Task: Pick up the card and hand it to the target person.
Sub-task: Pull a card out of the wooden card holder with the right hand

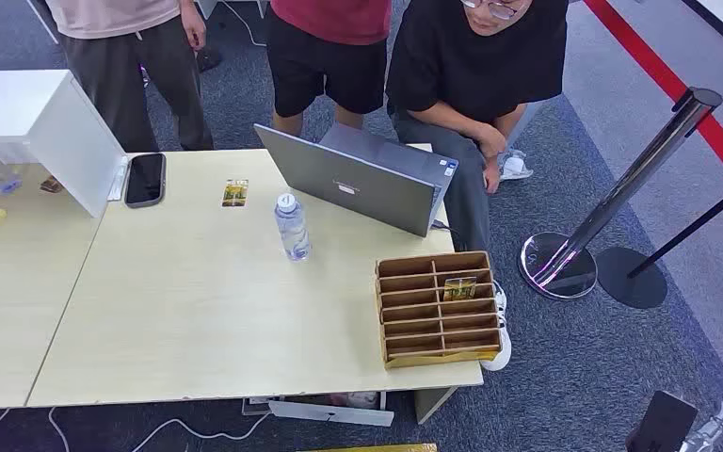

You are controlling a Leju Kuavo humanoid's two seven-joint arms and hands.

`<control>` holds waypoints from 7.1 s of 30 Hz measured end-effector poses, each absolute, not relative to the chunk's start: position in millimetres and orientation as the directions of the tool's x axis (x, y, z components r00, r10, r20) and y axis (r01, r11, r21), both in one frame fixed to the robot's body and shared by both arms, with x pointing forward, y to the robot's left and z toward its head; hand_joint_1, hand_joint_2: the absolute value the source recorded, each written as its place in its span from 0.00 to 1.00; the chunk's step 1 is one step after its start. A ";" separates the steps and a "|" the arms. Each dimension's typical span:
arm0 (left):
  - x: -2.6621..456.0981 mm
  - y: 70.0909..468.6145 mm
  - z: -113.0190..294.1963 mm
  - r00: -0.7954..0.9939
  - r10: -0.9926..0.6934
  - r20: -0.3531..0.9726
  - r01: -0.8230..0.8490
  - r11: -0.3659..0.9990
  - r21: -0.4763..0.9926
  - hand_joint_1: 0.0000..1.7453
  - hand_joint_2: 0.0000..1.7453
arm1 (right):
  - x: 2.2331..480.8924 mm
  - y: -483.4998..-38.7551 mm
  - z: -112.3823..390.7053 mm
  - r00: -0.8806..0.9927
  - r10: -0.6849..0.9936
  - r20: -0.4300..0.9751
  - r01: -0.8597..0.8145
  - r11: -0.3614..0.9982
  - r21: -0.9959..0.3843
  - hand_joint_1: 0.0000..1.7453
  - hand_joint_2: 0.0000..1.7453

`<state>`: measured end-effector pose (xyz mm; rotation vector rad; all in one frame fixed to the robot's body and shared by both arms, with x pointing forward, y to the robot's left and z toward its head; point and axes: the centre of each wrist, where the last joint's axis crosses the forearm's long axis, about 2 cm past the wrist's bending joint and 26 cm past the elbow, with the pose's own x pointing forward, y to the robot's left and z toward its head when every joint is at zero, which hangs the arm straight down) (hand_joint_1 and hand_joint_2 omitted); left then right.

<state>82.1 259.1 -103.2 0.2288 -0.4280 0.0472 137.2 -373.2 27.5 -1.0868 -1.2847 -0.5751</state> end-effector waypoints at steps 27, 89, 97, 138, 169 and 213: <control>81.6 263.2 -103.6 0.899 -0.008 0.438 -0.092 0.974 0.207 0.00 0.00 | 203.7 -293.0 159.2 -0.002 0.570 0.822 0.401 0.753 -0.521 0.00 1.00; 79.1 254.5 -103.0 0.862 -0.222 0.456 0.081 0.948 0.309 0.00 0.00 | 227.4 -258.8 164.7 -0.048 0.811 0.583 0.268 0.573 -0.775 0.69 1.00; 79.6 253.5 -102.8 0.857 -0.242 0.454 0.102 0.945 0.312 0.00 0.00 | 231.8 -257.5 160.6 -0.035 0.834 0.551 0.227 0.544 -0.808 0.43 1.00; 89.4 249.2 -100.7 0.843 -0.300 0.446 0.171 0.936 0.308 0.00 0.00 | 251.2 -245.6 134.4 -0.033 0.938 0.344 0.066 0.345 -0.936 0.55 1.00; 92.4 249.3 -100.1 0.845 -0.293 0.447 0.163 0.938 0.307 0.00 0.00 | 253.7 -239.0 125.2 -0.051 0.950 0.309 0.032 0.311 -0.950 0.93 1.00; 93.4 248.4 -99.8 0.845 -0.288 0.450 0.156 0.939 0.308 0.00 0.00 | 252.3 -245.0 126.5 -0.080 0.962 0.260 0.319 0.272 -0.908 1.00 1.00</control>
